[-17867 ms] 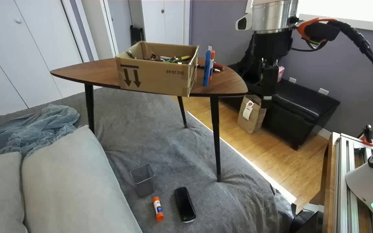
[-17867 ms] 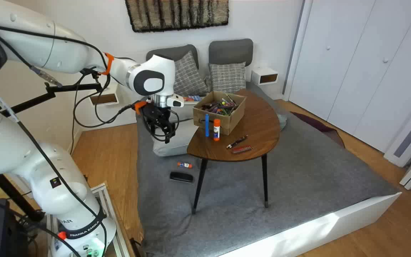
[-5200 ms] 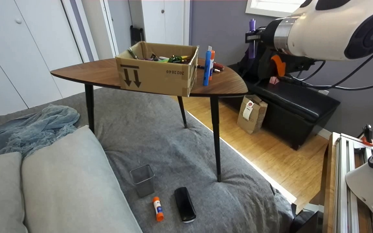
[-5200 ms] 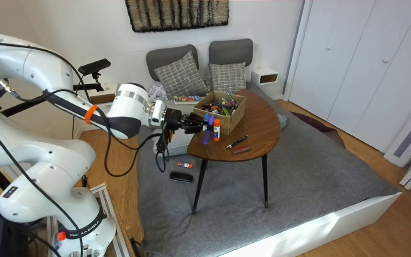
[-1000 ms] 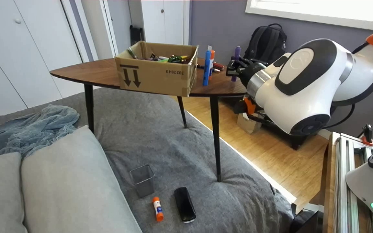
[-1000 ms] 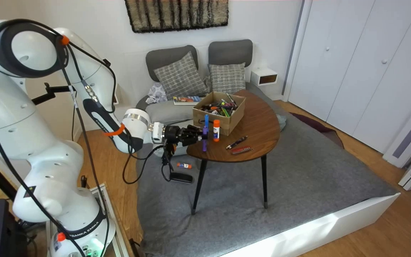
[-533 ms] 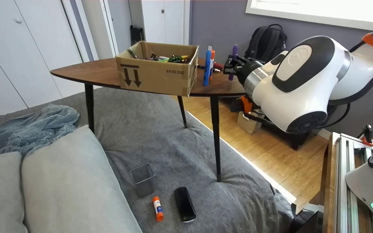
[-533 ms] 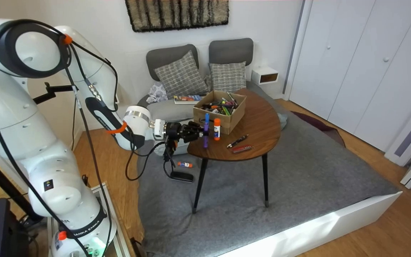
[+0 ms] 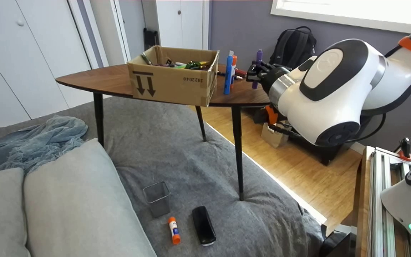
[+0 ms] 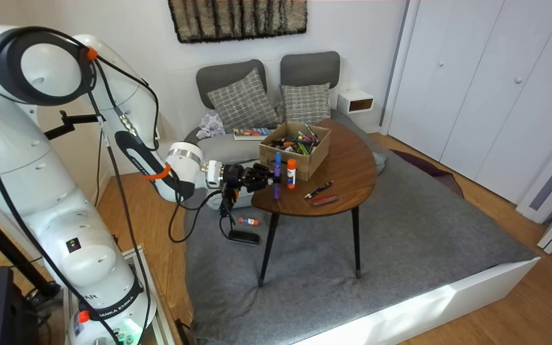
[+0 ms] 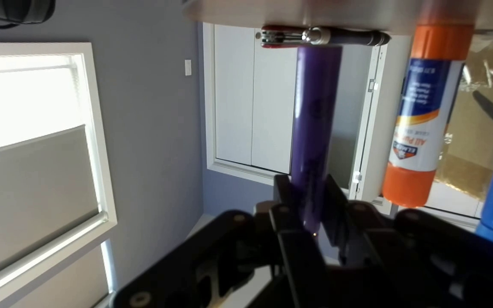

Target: Remove a purple marker from the cardboard box and place it vertically of the table

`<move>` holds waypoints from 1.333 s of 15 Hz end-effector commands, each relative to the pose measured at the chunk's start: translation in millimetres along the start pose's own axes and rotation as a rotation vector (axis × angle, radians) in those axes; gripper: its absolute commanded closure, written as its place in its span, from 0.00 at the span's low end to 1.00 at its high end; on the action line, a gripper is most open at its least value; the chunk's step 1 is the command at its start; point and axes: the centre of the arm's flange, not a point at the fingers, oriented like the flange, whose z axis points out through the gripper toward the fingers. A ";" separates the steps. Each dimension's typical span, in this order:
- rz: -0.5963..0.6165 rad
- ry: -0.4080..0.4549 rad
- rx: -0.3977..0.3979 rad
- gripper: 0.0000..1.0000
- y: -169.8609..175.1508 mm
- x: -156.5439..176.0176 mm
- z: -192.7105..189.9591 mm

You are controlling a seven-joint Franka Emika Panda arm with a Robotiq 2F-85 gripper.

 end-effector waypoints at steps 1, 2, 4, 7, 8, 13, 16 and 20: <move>0.032 -0.009 0.020 0.95 3.2 -12.2 0.8; 0.031 -0.010 0.020 0.95 3.2 -12.3 0.7; 0.032 -0.019 0.021 0.95 3.4 -12.5 0.5; 0.033 -0.022 0.023 0.73 3.6 -13.3 1.0; 0.033 -0.024 0.024 0.69 3.5 -13.4 0.9; 0.031 -0.029 0.029 0.59 3.1 -14.5 0.0; 0.031 -0.032 0.030 0.60 2.9 -14.5 0.0; 0.035 -0.044 0.045 0.34 0.8 -11.6 -2.5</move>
